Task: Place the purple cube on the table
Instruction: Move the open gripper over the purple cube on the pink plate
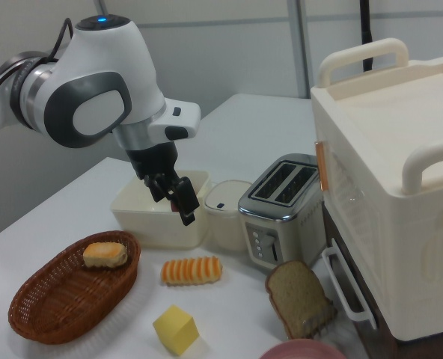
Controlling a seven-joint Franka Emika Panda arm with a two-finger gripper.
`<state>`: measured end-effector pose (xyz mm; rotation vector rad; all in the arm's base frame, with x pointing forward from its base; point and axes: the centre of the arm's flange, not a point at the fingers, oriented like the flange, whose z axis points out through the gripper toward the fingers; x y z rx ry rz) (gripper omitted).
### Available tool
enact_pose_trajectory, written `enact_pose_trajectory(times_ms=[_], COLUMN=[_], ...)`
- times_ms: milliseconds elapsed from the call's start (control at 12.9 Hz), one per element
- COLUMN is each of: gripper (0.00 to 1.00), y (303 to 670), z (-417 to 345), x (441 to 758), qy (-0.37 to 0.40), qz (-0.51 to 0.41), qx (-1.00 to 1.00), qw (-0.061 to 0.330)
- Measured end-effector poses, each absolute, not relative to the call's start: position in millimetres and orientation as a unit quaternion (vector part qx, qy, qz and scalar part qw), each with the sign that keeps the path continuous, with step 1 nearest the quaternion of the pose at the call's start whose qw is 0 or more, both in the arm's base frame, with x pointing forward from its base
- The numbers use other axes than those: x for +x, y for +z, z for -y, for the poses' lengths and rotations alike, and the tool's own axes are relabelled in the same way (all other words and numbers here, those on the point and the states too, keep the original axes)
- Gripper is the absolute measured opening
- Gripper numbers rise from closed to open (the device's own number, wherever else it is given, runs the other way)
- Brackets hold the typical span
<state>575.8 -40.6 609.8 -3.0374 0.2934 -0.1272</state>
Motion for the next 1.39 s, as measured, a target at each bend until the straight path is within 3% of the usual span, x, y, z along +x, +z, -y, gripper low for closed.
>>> enact_pose_trajectory(times_ms=[387,1162,1394], gripper=[1.00,1.00,1.00], y=[608,607,583], z=[46,46,56], x=[573,572,566], qy=[-0.030,-0.026,0.006], qz=[-0.058,-0.049,-0.085], qx=[-0.998,-0.998,-0.996], qw=[0.009,0.007,-0.005])
